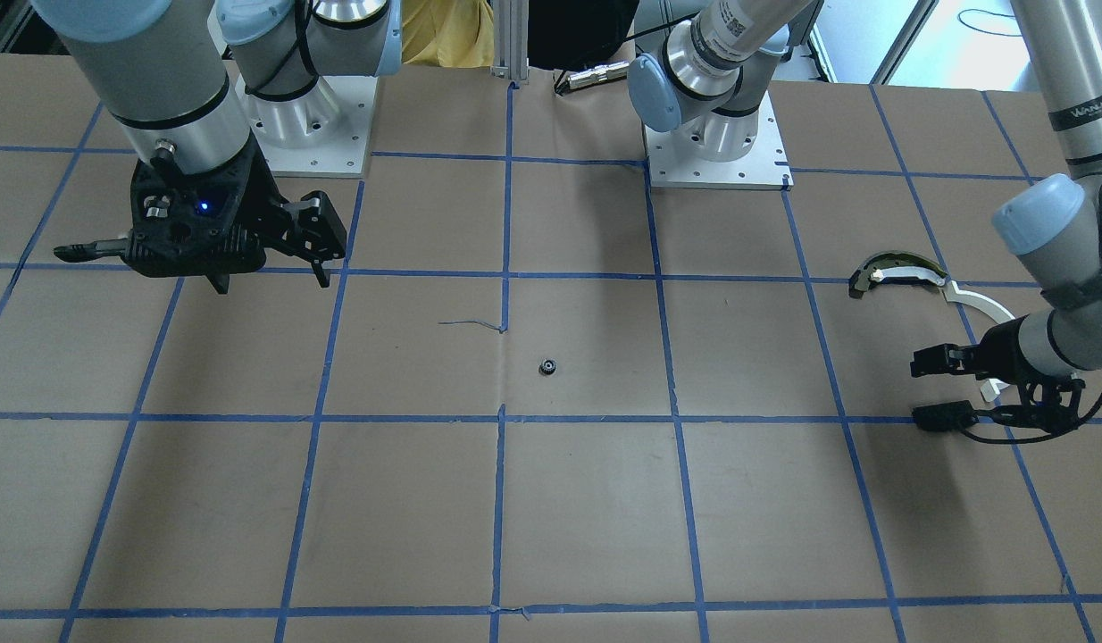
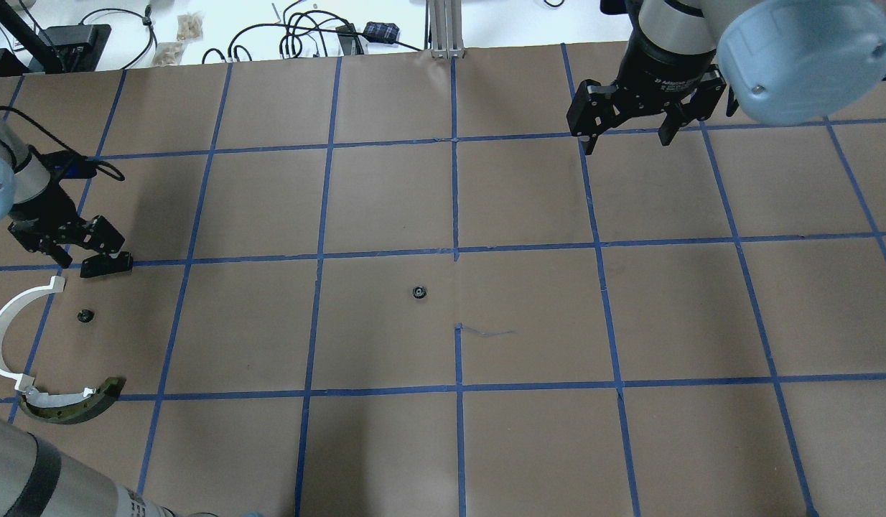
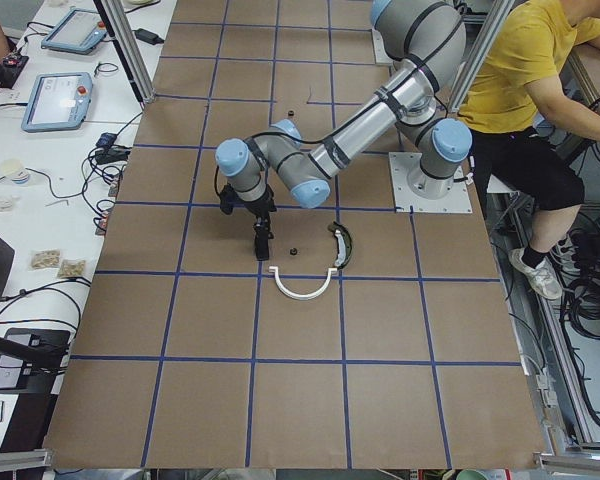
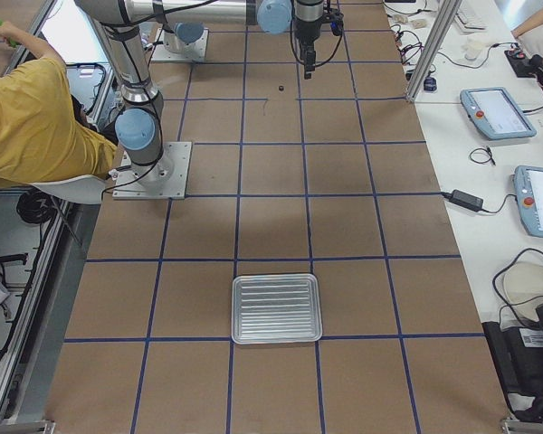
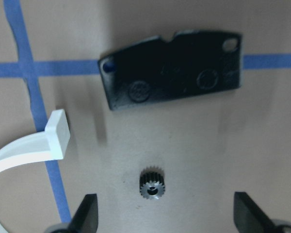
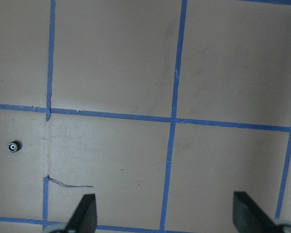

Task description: Place bearing gear from tray to pile

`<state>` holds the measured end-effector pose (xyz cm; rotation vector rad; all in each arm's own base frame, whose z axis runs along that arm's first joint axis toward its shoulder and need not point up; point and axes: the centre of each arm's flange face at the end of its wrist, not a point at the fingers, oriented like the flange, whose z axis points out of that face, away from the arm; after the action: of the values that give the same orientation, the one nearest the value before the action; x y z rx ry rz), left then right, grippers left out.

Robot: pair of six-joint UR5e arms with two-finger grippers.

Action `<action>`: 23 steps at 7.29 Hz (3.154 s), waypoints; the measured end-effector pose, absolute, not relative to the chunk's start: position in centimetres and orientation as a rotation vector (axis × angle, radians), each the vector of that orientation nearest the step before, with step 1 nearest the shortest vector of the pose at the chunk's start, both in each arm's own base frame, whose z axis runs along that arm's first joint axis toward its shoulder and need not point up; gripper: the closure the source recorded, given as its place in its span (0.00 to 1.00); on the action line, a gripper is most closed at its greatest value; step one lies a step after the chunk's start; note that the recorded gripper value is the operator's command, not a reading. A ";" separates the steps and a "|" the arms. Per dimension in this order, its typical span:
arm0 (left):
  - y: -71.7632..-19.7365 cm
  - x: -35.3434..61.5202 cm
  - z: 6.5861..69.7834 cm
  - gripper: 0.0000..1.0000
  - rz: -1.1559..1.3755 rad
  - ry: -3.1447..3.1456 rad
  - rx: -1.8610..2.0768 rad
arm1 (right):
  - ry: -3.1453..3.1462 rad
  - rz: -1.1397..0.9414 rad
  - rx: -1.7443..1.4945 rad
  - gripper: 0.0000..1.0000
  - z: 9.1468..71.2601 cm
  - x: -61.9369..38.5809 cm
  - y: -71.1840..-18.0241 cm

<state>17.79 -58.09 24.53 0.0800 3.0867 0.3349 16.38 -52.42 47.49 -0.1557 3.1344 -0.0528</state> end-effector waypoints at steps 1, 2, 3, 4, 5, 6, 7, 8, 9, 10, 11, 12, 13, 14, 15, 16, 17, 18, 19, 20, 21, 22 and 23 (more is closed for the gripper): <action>-60.2 11.9 26.2 0.00 0.254 3.097 0.074 | 3.132 -0.039 -0.185 0.00 48.3 16.2 -51.4; -61.4 5.3 27.2 0.00 0.194 3.118 0.084 | 3.129 -0.058 -0.220 0.00 49.2 15.9 -50.5; -61.6 -1.3 27.5 0.00 0.165 3.125 0.146 | 3.129 -0.096 -0.245 0.00 50.4 15.8 -49.4; -61.2 -7.4 27.3 0.00 0.160 3.127 0.190 | 3.132 -0.136 -0.259 0.00 51.6 15.8 -48.4; -60.4 -13.2 26.7 0.00 0.162 3.134 0.188 | 3.134 -0.162 -0.273 0.00 52.2 15.8 -47.9; -59.1 -18.3 25.8 0.00 0.170 3.140 0.188 | 3.136 -0.175 -0.293 0.00 52.4 15.7 -47.8; -57.5 -22.4 24.6 0.00 0.173 3.154 0.143 | 3.134 -0.181 -0.303 0.00 52.4 15.6 -47.9; -55.8 -25.1 23.0 0.00 0.192 3.180 0.031 | 3.128 -0.179 -0.302 0.00 52.4 15.6 -47.9; -54.3 -26.5 21.3 0.00 0.236 3.187 -0.054 | 3.127 -0.171 -0.295 0.00 52.3 15.6 -47.9; -53.4 -27.4 20.0 0.00 0.273 3.183 -0.085 | 3.128 -0.162 -0.288 0.00 52.2 15.5 -47.9; -52.5 -28.6 18.8 0.03 0.305 3.173 -0.079 | 3.128 -0.158 -0.286 0.00 52.2 15.5 -47.9; -51.8 -29.8 17.7 0.15 0.331 3.159 -0.065 | 3.127 -0.162 -0.286 0.00 52.2 15.5 -47.9; -51.4 -30.4 17.1 0.19 0.346 3.150 -0.053 | 3.127 -0.171 -0.288 0.00 52.2 15.5 -47.9; -51.3 -30.6 16.8 0.27 0.354 3.146 -0.041 | 3.126 -0.175 -0.295 0.00 52.3 15.5 -48.0; -51.3 -30.6 16.6 0.40 0.357 3.145 -0.030 | 3.126 -0.176 -0.303 0.00 52.3 15.5 -48.0; -51.4 -30.6 16.4 0.93 0.362 3.143 -0.024 | 3.126 -0.177 -0.306 0.00 52.3 15.5 -48.0; -51.4 -30.7 16.2 1.00 0.365 3.141 -0.017 | 3.126 -0.176 -0.308 0.00 52.2 15.5 -48.0; -51.5 -30.7 16.2 1.00 0.364 3.142 0.000 | 3.125 -0.176 -0.309 0.00 52.2 15.5 -48.0; -51.7 -30.5 16.3 1.00 0.361 3.144 0.016 | 3.125 -0.176 -0.309 0.00 52.3 15.5 -48.0; -52.2 -30.0 16.4 1.00 0.354 3.147 0.012 | 3.126 -0.176 -0.310 0.00 52.3 15.5 -48.0; -52.6 -29.4 16.6 1.00 0.347 3.151 -0.002 | 3.127 -0.172 -0.311 0.00 52.1 15.6 -48.0; -53.2 -28.5 17.1 1.00 0.327 3.154 -0.006 | 3.126 -0.162 -0.310 0.00 51.8 15.6 -47.8; -54.7 -25.7 18.2 1.00 0.292 3.133 -0.004 | 3.126 -0.151 -0.309 0.00 51.4 15.6 -47.7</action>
<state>-25.66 -54.70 18.20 -0.0036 3.1329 0.2922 15.58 -47.68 51.41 -0.3090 3.1260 -0.1509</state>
